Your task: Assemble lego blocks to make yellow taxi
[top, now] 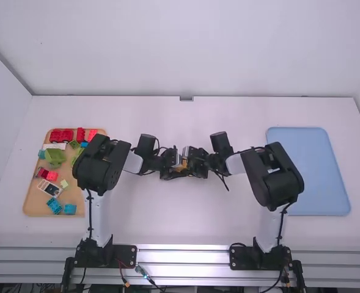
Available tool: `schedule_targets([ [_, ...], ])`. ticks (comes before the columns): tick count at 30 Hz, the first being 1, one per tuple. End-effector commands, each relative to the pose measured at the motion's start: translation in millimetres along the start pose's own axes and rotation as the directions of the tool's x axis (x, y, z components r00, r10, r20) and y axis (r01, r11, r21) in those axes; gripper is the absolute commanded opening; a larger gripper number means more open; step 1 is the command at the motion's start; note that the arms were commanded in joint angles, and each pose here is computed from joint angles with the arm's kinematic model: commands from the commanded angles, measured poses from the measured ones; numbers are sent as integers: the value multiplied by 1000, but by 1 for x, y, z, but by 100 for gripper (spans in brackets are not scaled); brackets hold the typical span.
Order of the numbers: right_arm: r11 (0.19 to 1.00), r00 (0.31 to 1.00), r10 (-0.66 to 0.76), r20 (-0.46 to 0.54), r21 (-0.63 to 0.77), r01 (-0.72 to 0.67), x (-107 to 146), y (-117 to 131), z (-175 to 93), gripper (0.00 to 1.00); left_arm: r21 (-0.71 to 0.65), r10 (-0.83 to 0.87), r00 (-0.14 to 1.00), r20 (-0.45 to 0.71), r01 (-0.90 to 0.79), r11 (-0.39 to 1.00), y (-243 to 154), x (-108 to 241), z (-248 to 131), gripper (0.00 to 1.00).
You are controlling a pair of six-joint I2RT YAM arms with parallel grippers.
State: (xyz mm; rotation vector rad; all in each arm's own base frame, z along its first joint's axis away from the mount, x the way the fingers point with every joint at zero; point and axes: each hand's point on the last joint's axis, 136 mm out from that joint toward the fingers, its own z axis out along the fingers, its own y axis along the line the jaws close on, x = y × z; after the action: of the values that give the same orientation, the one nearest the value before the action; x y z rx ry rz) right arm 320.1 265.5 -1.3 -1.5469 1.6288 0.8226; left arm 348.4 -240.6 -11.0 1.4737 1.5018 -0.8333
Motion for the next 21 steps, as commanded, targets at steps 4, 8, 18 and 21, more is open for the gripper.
schedule_targets([
  [4,999,1000,23,8,-37,-23,2,5,8,49,28,4,1000,22,-4,1000,-5,-4,5,43],
  [8,999,1000,15,11,-28,-15,1,3,8,47,29,1,1000,22,-2,1000,-5,-4,5,42],
  [18,999,999,15,36,-39,-14,-2,3,5,41,38,-8,1000,14,8,999,-8,-2,6,40],
  [21,999,998,-3,64,-53,7,-5,4,2,42,37,-9,1000,14,8,999,-8,-2,6,40],
])
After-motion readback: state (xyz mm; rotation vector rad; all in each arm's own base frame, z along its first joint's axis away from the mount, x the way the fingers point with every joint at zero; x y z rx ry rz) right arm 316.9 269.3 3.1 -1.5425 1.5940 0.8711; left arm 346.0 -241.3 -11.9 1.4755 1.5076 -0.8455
